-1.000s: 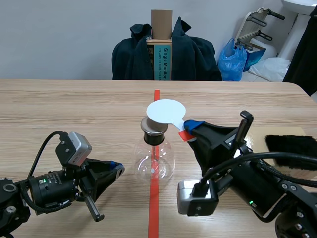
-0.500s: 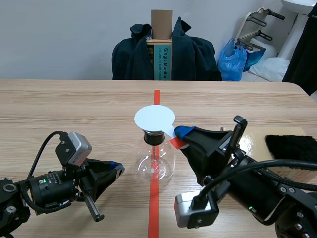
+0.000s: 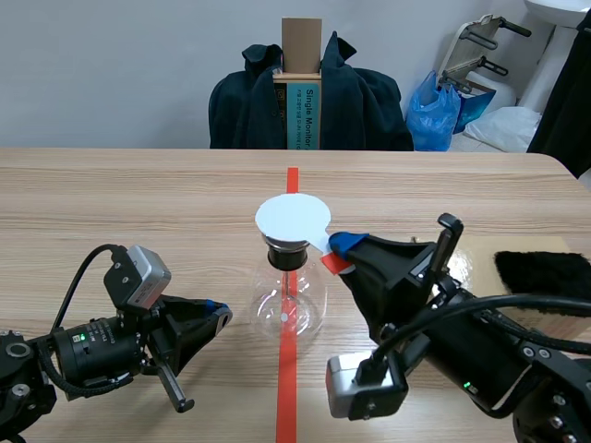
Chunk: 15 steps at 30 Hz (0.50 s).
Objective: Do the electroscope experiment.
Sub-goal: 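Move the plate toward and away from the electroscope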
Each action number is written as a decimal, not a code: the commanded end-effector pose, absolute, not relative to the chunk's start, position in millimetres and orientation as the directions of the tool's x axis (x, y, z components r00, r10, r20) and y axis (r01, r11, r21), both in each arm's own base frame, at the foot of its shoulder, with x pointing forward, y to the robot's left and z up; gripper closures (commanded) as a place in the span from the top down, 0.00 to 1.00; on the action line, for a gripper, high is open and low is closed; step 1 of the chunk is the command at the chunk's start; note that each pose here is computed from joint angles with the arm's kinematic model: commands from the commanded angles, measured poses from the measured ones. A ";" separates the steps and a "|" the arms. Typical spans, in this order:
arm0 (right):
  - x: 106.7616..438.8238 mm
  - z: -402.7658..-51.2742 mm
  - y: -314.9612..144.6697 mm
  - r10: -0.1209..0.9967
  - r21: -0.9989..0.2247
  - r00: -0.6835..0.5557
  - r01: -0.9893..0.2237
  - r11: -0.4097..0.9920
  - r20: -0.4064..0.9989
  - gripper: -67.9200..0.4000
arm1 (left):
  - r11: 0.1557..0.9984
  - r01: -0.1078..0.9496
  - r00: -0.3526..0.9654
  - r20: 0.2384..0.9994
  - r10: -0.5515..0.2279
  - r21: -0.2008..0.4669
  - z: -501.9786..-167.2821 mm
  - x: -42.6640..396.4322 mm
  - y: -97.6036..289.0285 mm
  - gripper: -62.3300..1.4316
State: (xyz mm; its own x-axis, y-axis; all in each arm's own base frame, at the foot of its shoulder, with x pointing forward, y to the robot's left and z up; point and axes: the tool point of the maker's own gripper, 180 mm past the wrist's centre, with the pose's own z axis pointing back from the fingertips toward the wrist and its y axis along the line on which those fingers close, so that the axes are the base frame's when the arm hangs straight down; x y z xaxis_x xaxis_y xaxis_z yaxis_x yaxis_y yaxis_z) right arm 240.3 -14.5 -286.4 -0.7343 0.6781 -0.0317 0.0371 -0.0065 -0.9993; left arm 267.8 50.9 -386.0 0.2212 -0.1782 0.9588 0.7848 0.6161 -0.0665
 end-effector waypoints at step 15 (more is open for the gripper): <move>269.1 -284.8 -70.8 0.902 -0.999 -0.431 0.038 0.004 -0.013 0.02 | 0.618 0.784 0.194 0.971 -0.142 -0.066 -374.0 273.5 47.9 0.07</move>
